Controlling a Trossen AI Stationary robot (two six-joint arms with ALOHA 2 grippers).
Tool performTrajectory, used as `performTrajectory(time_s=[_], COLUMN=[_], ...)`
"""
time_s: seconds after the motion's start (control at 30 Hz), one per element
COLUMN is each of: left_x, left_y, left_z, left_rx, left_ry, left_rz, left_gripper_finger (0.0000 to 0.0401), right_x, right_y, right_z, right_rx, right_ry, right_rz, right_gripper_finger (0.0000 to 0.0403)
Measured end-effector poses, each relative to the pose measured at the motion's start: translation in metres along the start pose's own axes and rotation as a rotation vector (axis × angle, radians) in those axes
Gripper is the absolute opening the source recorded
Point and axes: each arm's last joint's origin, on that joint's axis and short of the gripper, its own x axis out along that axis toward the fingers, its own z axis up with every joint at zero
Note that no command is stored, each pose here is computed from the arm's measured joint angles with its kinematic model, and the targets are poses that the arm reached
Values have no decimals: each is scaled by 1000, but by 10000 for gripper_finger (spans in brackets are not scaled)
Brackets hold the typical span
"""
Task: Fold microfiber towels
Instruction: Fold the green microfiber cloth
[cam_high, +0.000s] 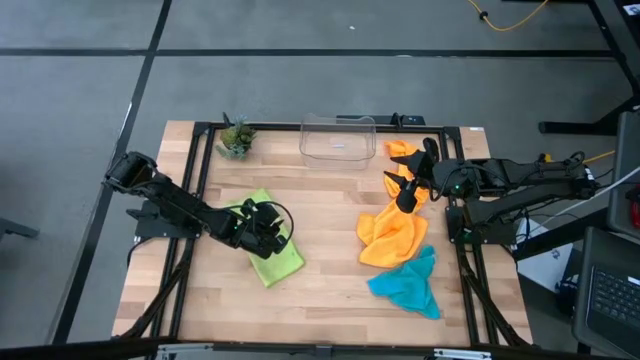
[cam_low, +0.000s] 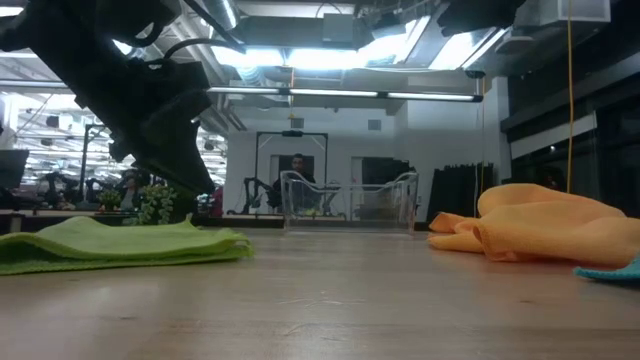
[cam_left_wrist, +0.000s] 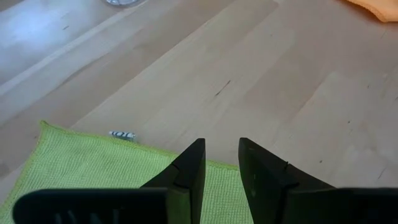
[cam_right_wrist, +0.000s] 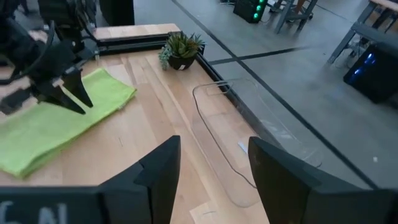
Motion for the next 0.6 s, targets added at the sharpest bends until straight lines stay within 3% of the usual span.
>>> performTrajectory(time_s=[0.6], left_x=[0], left_y=[0], left_z=[0], left_rx=[44], left_ry=[0], left_rz=[0], left_gripper_finger=[90], right_x=[0], right_y=[0], right_z=[0], right_rx=[27], right_ry=[0], right_rz=[0], right_gripper_finger=[193])
